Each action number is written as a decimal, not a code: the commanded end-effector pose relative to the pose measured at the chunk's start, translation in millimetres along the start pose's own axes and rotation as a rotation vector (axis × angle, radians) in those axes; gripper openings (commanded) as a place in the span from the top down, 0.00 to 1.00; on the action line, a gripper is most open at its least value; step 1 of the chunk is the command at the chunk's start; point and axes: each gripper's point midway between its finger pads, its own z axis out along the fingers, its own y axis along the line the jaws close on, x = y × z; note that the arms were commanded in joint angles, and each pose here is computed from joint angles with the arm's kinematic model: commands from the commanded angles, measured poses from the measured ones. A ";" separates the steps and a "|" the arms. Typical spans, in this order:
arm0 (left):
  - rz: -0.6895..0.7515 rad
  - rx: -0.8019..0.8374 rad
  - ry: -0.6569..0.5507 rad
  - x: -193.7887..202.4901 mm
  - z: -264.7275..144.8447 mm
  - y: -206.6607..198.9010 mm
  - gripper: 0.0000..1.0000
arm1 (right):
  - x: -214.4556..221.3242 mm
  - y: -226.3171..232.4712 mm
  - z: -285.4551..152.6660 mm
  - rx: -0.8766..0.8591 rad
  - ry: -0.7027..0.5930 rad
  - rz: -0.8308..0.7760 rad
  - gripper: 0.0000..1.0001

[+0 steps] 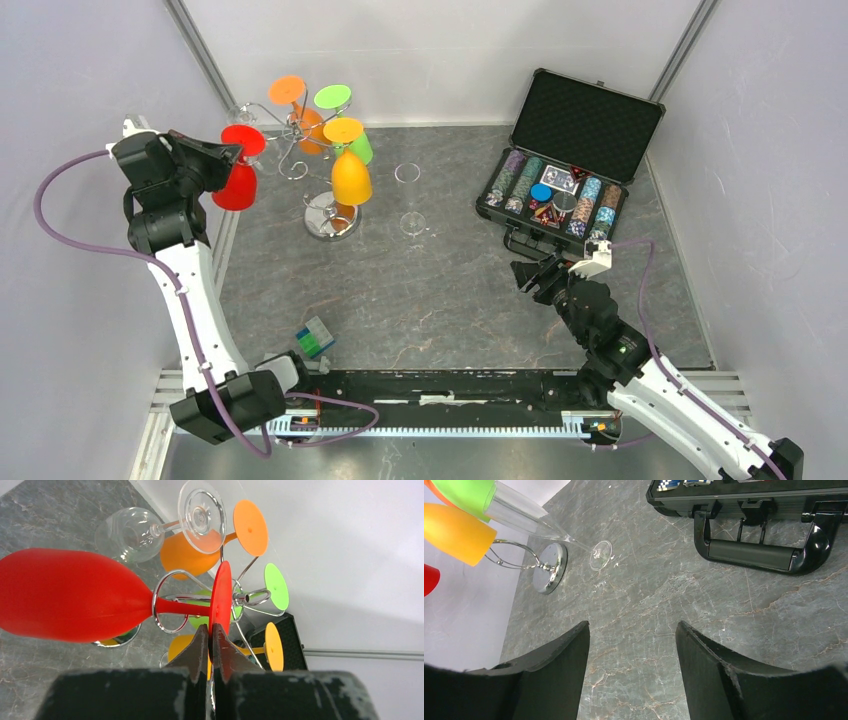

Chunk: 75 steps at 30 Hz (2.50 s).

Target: Take the wine glass off the wine glass rack

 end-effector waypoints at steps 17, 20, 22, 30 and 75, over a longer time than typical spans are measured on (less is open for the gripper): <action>-0.017 0.266 0.154 15.1 11.1 -42.3 0.98 | -3.4 5.2 -0.1 -0.020 -0.008 -0.016 0.28; -0.037 0.288 0.246 28.1 2.2 -48.5 0.98 | -3.8 7.4 -0.5 -0.029 -0.004 -0.023 0.27; -0.047 0.279 0.273 34.0 -1.5 -46.1 0.98 | -4.3 8.1 -0.7 -0.031 -0.005 -0.026 0.26; -0.099 0.194 0.214 42.0 -17.6 -28.6 0.98 | -6.1 15.7 -2.7 -0.072 -0.004 -0.046 0.12; -0.480 0.767 0.585 152.9 -178.9 -133.8 0.98 | -38.3 196.0 -59.4 -0.959 0.056 0.306 0.03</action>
